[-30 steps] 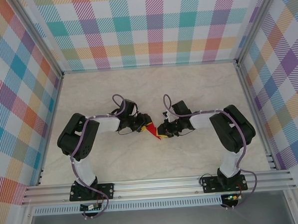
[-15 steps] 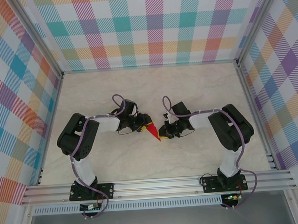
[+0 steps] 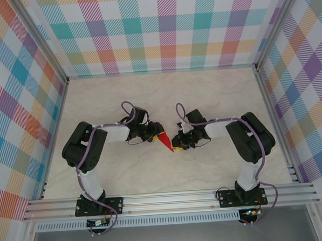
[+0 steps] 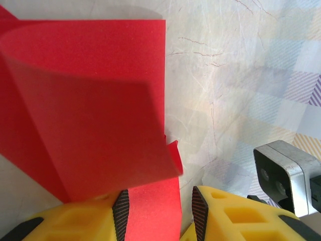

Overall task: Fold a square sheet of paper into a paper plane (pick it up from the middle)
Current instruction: Fold the wing for the fifth time at the center of the table.

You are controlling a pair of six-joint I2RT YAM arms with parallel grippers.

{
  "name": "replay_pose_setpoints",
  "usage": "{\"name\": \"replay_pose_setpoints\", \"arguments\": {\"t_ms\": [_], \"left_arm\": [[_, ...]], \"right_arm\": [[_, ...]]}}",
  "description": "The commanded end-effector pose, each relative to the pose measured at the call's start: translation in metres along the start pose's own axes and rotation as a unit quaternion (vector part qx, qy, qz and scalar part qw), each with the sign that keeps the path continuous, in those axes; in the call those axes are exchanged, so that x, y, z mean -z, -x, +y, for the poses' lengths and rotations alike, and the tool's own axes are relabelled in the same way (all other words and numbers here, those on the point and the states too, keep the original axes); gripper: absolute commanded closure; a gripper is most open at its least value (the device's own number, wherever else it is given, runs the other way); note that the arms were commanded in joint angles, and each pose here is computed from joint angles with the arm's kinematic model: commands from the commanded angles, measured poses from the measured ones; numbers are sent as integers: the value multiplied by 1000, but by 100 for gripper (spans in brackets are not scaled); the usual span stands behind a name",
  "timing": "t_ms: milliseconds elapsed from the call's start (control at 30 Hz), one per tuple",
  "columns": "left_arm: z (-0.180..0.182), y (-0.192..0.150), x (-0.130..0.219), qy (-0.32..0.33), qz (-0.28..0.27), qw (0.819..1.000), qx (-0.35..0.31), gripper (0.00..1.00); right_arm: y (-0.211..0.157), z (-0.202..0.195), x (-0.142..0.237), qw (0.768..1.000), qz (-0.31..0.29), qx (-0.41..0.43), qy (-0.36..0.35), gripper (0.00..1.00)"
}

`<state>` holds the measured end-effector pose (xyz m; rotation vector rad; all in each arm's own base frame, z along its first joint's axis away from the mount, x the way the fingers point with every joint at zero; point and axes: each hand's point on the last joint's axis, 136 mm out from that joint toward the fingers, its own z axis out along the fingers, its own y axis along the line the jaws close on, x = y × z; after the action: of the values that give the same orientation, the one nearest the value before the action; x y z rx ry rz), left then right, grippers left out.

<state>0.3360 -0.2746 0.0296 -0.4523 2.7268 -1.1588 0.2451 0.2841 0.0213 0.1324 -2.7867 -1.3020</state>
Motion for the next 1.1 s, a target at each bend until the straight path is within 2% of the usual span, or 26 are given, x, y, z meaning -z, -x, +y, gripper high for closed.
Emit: {"name": "replay_pose_setpoints", "arguments": {"t_ms": [0,433,800,933,1067], "left_arm": [[49,-12,-12,74,22,996,37,59],[50,-12,-12,78,22,996,39,59],[50,-13,-13,76,25,996,38,59],[50,-13,-14,75,27,996,39,59],[51,-14,-14,75,28,996,39,59]], "right_arm": [[-22,-8,2,999,29,-15,-5,85],[-27,-30,-3,997,45,-24,-63,89],[-5,28,25,998,-18,44,-31,78],[-7,30,20,998,-13,46,-39,78],[-2,24,27,996,-43,46,-69,77]]}}
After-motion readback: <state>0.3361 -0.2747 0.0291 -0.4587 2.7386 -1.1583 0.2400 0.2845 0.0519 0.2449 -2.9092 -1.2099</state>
